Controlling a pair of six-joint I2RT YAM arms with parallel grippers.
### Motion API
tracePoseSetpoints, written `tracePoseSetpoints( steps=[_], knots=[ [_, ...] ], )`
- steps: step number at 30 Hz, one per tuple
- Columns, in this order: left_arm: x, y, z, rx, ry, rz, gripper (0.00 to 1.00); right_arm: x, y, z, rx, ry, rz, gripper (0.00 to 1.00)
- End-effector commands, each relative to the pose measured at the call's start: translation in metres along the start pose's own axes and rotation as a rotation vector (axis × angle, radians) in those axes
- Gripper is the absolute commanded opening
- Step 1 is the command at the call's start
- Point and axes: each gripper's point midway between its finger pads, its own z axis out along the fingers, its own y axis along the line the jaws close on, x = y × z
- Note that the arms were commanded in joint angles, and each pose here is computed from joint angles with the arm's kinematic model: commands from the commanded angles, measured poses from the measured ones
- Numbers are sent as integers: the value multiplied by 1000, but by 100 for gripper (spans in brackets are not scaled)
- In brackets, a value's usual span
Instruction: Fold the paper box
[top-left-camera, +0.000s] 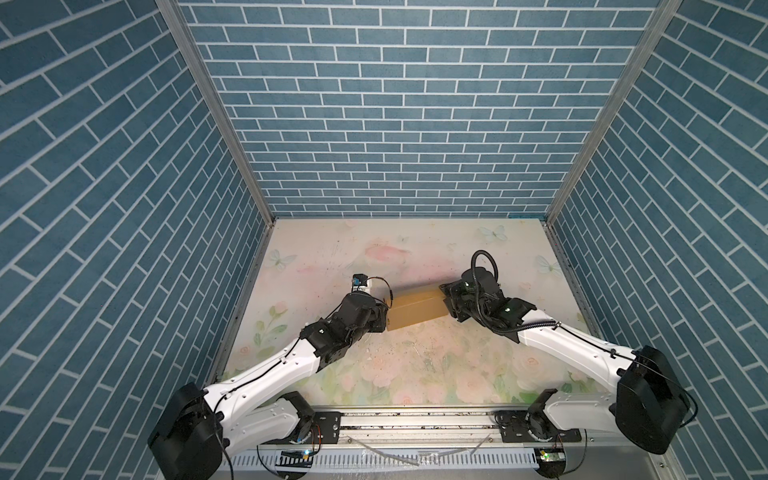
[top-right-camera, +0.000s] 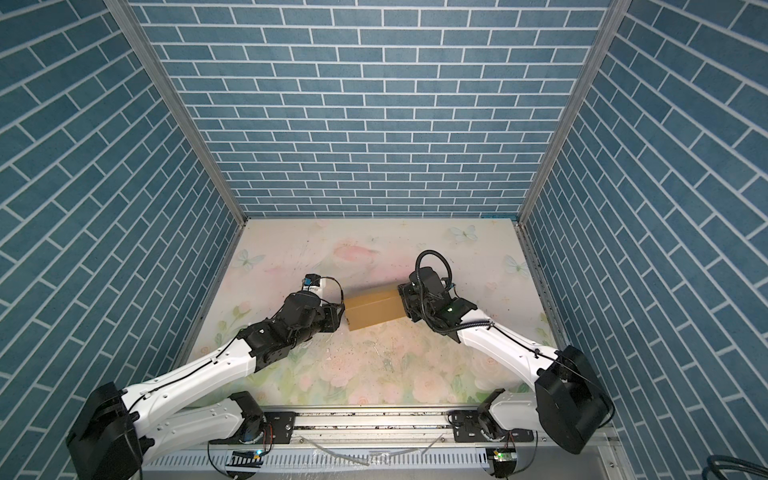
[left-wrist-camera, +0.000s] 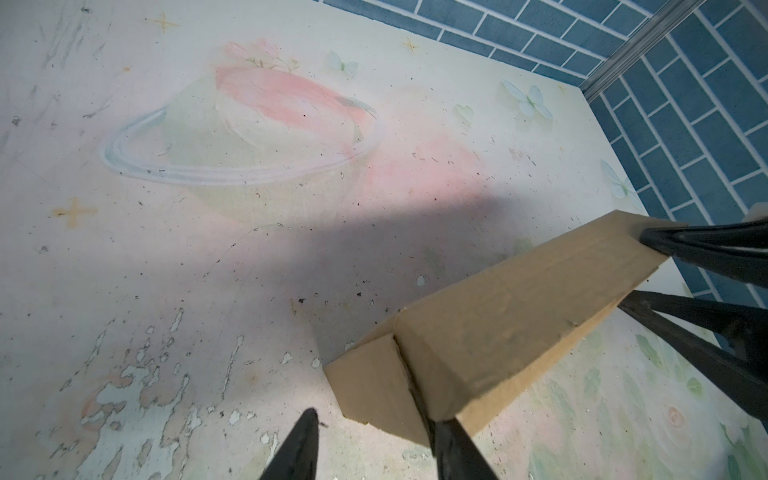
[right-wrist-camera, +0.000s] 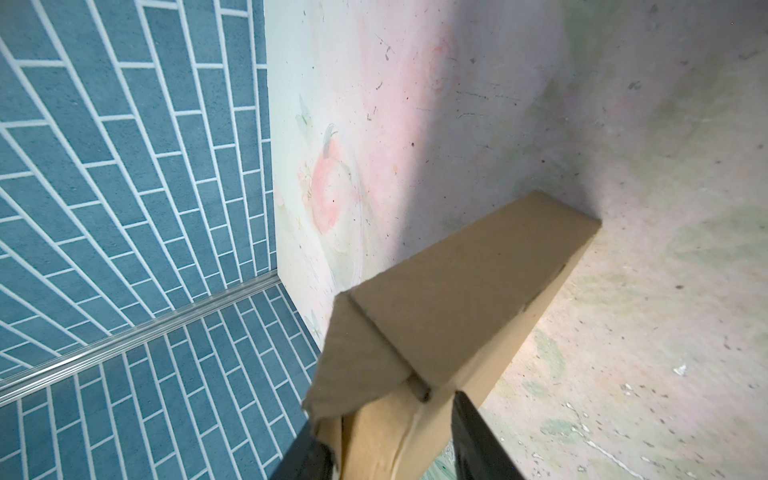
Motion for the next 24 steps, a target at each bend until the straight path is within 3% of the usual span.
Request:
tracePoseSetpoints(
  steps=[1,24],
  knots=[
    [16,6,1,-7,45,39,48,-3,-2,5,35,-30,20,45],
    [12,-6,-5,91,-10,83,62,3,9,15,33,-19,6,46]
  ],
)
